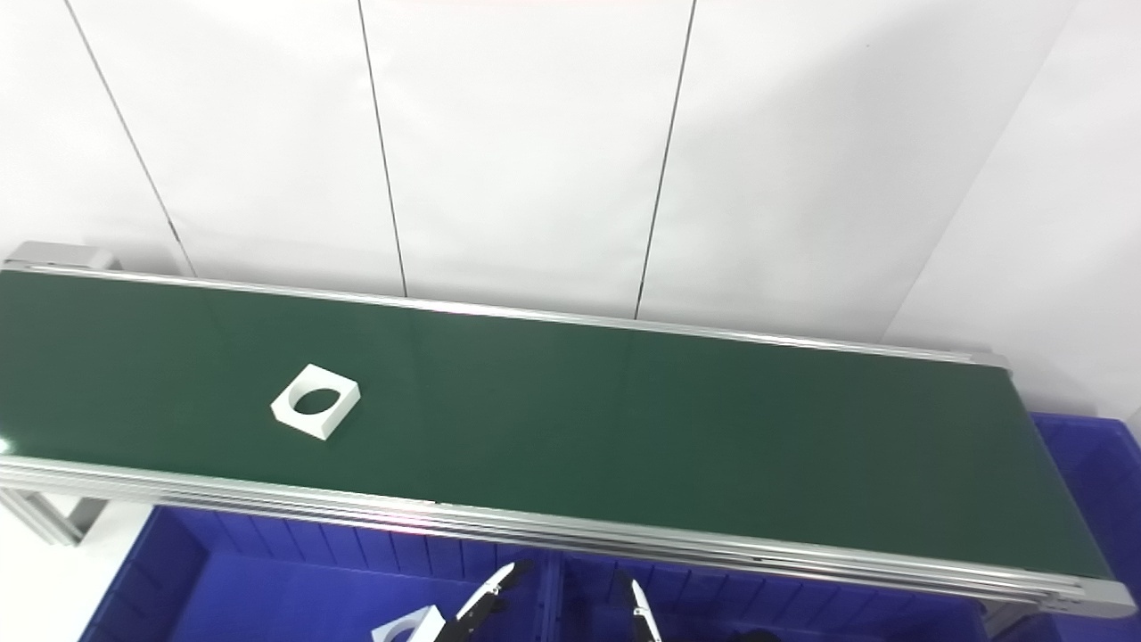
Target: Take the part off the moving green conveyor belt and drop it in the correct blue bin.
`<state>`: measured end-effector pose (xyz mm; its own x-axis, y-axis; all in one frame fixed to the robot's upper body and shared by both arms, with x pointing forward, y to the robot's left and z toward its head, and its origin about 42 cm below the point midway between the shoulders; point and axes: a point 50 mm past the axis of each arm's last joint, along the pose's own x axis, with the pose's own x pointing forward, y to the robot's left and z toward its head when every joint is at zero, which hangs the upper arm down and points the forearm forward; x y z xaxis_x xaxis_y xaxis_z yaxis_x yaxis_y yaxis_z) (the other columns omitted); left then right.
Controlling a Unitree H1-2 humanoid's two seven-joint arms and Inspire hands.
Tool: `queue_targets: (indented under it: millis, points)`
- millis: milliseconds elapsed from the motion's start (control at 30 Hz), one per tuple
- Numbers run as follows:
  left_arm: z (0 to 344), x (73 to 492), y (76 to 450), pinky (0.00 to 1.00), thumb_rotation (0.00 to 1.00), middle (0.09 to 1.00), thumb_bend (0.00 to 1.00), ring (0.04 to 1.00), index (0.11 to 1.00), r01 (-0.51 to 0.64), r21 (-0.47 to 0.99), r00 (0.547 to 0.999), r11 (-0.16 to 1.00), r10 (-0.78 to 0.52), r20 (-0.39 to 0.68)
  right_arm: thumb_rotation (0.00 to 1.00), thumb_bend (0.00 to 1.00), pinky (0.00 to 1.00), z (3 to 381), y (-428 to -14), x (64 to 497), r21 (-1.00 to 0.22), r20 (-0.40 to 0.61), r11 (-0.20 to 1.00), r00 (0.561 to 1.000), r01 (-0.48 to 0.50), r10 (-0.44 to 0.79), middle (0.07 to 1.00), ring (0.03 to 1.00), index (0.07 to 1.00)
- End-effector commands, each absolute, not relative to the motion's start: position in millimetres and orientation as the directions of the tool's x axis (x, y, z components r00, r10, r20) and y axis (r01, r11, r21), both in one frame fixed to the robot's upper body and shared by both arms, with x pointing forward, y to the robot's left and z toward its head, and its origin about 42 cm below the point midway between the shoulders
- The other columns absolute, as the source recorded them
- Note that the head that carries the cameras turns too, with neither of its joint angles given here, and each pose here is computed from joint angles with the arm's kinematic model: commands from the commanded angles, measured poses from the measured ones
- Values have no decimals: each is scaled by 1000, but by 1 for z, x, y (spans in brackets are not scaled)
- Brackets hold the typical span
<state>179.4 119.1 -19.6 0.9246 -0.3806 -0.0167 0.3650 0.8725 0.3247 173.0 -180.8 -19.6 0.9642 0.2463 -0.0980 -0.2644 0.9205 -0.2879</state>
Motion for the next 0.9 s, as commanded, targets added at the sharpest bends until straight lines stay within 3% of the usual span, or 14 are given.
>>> queue_targets:
  millis: [0, 200, 333, 400, 533, 700, 867]
  points:
    - [-6, 189, 114, 873, 876, 962, 905, 939, 932, 352, 296, 921, 888, -385, 61, 1000, 967, 1000, -7, -179, 178, -267, -13, 930, 966, -252, 258, 1000, 1000, 997]
    - [20, 185, 110, 867, 877, 958, 886, 936, 926, 350, 279, 899, 894, -404, 167, 1000, 968, 1000, -6, -179, 177, -264, -10, 932, 967, -248, 254, 1000, 1000, 999]
    - [62, 185, 106, 882, 843, 947, 923, 922, 920, 370, 255, 840, 893, -439, 318, 1000, 948, 1000, -6, -179, 177, -259, -11, 932, 966, -252, 258, 1000, 1000, 1000]
    - [68, 185, 106, 885, 840, 943, 935, 917, 918, 372, 255, 829, 893, -443, 341, 1000, 943, 1000, -5, -179, 177, -256, -12, 933, 966, -253, 259, 1000, 1000, 1000]
    - [116, 198, 105, 872, 769, 928, 897, 903, 915, 328, 286, 722, 900, -435, 539, 1000, 936, 1000, -6, -180, 177, -274, -7, 930, 968, -243, 251, 1000, 1000, 1000]
    - [146, 216, 114, 875, 819, 948, 913, 920, 949, 257, 359, 627, 898, -437, 645, 1000, 928, 1000, -6, -179, 179, -277, -5, 929, 968, -244, 253, 1000, 1000, 998]
    - [163, 247, 126, 845, 535, 939, 975, 904, 949, 152, 466, 579, 871, -461, 673, 1000, 922, 1000, -7, -177, 180, -261, -14, 933, 967, -249, 254, 1000, 1000, 1000]
